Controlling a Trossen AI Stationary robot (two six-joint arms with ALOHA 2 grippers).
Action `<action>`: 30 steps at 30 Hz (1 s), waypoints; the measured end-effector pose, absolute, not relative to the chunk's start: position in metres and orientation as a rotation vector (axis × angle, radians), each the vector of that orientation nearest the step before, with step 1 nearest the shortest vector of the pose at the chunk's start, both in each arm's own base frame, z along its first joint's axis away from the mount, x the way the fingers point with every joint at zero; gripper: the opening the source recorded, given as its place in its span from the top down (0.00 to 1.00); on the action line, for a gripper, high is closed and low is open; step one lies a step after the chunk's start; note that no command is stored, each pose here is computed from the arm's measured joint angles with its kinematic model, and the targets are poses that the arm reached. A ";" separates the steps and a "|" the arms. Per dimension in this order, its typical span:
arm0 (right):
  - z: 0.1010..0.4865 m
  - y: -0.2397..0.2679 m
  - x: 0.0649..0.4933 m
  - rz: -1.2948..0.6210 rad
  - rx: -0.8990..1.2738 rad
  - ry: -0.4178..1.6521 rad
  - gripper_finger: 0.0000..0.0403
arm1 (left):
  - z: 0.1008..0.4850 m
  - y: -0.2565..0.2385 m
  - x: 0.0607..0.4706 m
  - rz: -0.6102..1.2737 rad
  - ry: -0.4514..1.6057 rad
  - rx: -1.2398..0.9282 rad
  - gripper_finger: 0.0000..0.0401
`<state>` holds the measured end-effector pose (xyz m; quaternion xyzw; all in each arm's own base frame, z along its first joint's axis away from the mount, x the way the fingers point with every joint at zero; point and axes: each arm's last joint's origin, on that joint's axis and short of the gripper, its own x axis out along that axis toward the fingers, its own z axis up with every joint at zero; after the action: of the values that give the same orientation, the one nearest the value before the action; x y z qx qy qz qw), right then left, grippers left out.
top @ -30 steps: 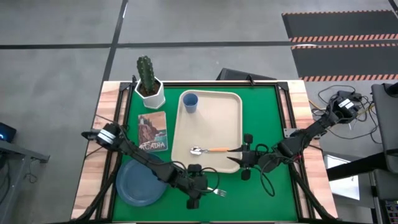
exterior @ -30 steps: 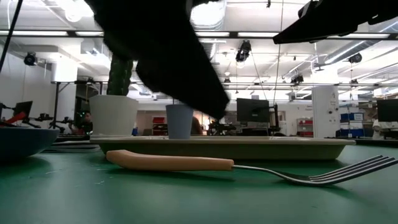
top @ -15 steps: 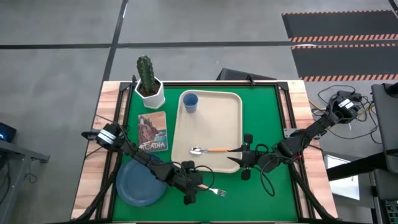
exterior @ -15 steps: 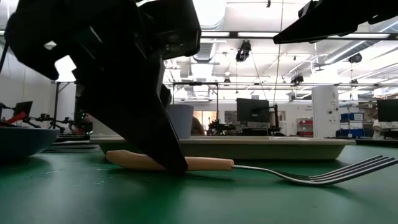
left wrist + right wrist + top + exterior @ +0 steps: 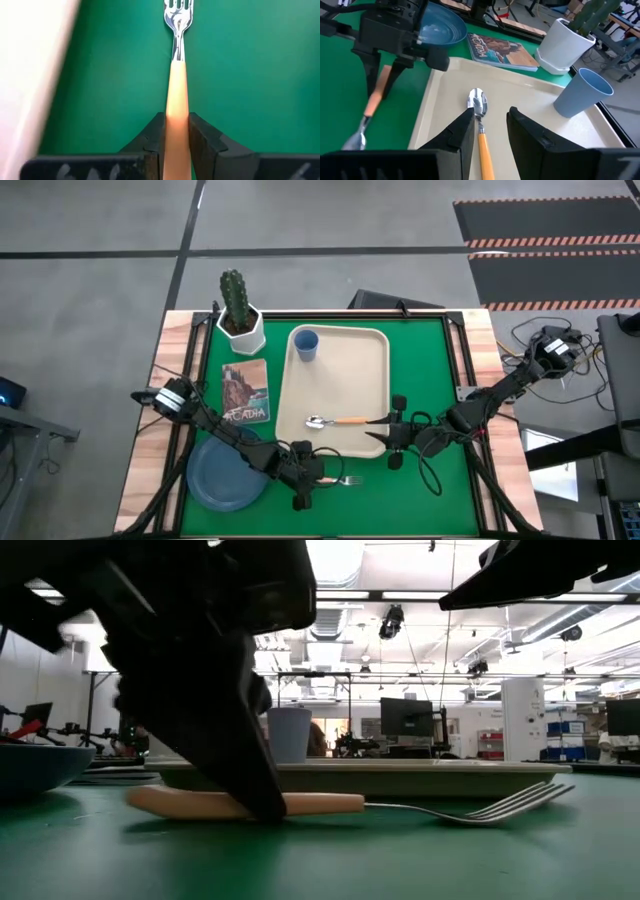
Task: Pick and place plate/cup/fork/spoon on tray
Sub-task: Put the light orange fork on the white tray to the bottom of the blue cup
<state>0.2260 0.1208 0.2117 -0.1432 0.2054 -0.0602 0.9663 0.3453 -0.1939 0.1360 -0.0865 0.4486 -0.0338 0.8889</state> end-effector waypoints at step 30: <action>0.230 0.115 0.222 -0.224 -0.298 0.171 0.74 | 0.288 -0.154 0.336 0.808 0.143 0.254 0.90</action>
<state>0.2216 0.1151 0.2303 -0.1480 0.0851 -0.1112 0.9790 0.3361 -0.1543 0.2885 0.1230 0.0695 0.3919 0.9091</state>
